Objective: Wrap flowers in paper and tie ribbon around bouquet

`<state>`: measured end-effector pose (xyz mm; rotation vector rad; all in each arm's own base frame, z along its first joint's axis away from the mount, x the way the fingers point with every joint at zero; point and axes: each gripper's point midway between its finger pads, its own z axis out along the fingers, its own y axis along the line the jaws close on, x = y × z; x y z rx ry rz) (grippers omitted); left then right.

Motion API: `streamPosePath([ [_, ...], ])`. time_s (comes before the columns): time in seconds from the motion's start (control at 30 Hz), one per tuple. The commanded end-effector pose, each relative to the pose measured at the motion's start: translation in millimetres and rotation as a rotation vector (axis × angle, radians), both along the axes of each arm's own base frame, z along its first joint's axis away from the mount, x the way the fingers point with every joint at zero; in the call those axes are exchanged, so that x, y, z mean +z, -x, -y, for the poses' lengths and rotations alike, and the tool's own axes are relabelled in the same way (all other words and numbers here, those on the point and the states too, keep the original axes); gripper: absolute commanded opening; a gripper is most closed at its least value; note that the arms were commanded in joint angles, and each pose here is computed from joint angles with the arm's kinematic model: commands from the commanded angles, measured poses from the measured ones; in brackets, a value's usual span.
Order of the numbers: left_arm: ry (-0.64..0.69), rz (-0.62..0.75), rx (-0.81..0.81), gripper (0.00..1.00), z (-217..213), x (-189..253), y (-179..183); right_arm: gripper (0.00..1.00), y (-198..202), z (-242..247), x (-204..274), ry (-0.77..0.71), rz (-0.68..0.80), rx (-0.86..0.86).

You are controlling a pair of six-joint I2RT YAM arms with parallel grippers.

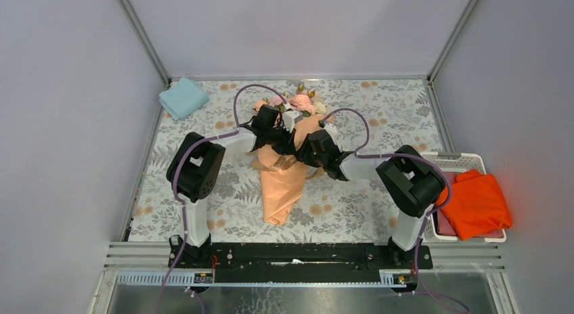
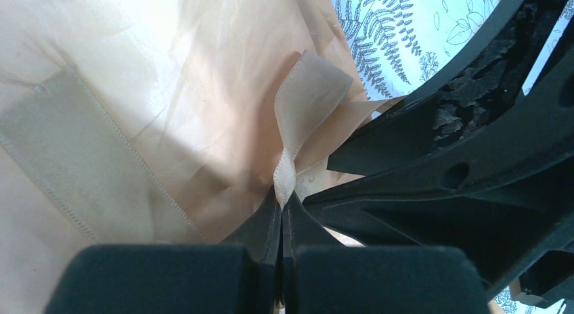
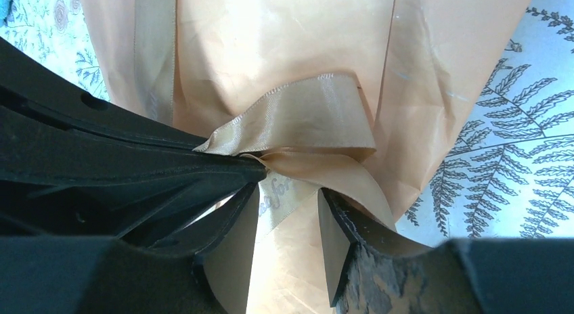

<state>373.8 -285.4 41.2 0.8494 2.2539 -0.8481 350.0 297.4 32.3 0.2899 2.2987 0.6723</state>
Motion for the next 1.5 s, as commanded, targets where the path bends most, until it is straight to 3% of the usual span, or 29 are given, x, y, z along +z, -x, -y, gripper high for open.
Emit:
streamPosePath([
  [0.0,0.007,0.006,0.010,0.00,5.7,-3.0,-1.6,0.45,-23.2,-6.0,18.9,-0.031,0.060,-0.042],
  [0.13,0.015,-0.013,0.003,0.00,7.9,-5.3,2.7,0.40,-26.2,-2.2,11.4,0.006,0.049,-0.057],
  [0.37,0.022,0.000,-0.006,0.00,9.8,4.4,0.3,0.02,-29.1,3.2,8.9,0.023,0.063,-0.051],
  [0.47,0.001,0.055,-0.035,0.00,8.4,16.8,-4.0,0.00,-24.2,7.4,12.2,0.002,0.066,-0.024],
  [0.6,-0.053,0.143,-0.087,0.59,3.9,50.4,-11.1,0.00,-7.9,13.8,7.0,-0.007,0.037,0.056],
  [0.67,-0.079,0.184,-0.088,0.72,-0.2,72.2,-15.5,0.00,1.9,17.7,-1.0,-0.004,0.011,0.087],
  [0.73,-0.095,0.216,-0.083,0.78,-2.8,90.4,-20.7,0.00,8.7,21.7,-10.9,0.004,-0.017,0.100],
  [0.9,-0.127,0.222,0.020,0.80,-13.4,110.3,-35.8,0.00,15.8,17.8,-19.3,-0.017,-0.048,0.145],
  [1.07,-0.217,0.141,0.282,0.79,-42.8,76.2,-53.5,0.00,12.4,13.6,-13.7,-0.025,-0.037,0.162],
  [1.2,-0.203,0.096,0.412,0.98,-48.5,52.7,-56.9,0.00,12.1,11.9,-12.1,-0.014,-0.033,0.186],
  [1.3,-0.212,0.080,0.418,0.99,-44.7,38.3,-58.2,0.00,13.6,12.5,-13.0,-0.008,-0.035,0.193],
  [1.4,-0.245,0.062,0.416,0.93,-45.2,20.2,-60.3,0.00,15.4,10.0,-11.8,-0.014,-0.039,0.212],
  [1.47,-0.268,0.046,0.407,0.78,-46.3,8.2,-59.5,0.00,15.4,9.0,-8.9,-0.017,-0.038,0.223],
])
